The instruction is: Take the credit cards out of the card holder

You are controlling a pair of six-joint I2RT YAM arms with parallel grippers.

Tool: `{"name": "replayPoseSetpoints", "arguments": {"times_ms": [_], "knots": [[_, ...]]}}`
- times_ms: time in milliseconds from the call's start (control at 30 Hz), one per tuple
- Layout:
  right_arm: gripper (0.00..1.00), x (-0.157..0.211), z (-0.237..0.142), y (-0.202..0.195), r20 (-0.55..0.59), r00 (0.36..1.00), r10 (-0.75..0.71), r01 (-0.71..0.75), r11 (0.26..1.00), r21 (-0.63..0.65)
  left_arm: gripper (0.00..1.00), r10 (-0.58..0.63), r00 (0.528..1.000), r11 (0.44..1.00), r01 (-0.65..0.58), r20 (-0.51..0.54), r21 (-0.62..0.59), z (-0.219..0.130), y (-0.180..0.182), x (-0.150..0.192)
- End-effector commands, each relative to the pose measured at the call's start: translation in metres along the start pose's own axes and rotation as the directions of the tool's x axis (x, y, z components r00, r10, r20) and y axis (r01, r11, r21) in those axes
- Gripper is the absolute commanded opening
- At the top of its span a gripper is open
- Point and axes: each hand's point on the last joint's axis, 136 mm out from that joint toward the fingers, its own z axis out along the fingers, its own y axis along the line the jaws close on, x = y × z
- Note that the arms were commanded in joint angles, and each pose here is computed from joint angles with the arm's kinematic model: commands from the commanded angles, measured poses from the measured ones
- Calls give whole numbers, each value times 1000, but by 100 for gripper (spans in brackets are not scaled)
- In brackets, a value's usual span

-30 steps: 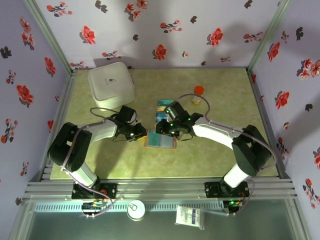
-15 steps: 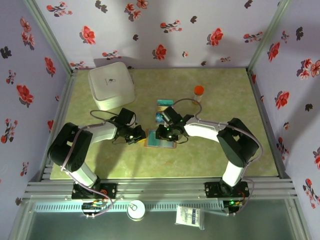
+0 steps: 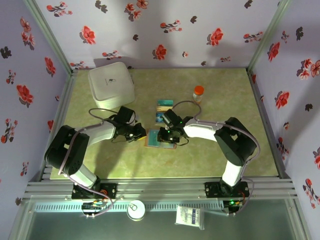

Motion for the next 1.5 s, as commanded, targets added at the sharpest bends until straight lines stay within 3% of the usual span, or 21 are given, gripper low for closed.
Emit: {"name": "replayPoseSetpoints", "arguments": {"times_ms": [0,533,1467], "knots": [[30,-2,-11,10,23,1000,-8,9,999,-38,10,21,1000,999,-20,-13,29,-3,-15,0],[30,-12,-6,38,11,999,36,-34,985,-168,3,14,997,1000,-13,-72,14,23,-4,8],[28,-4,13,5,-23,998,59,-60,996,-66,2,-17,997,1000,16,-74,-17,23,11,17]]}}
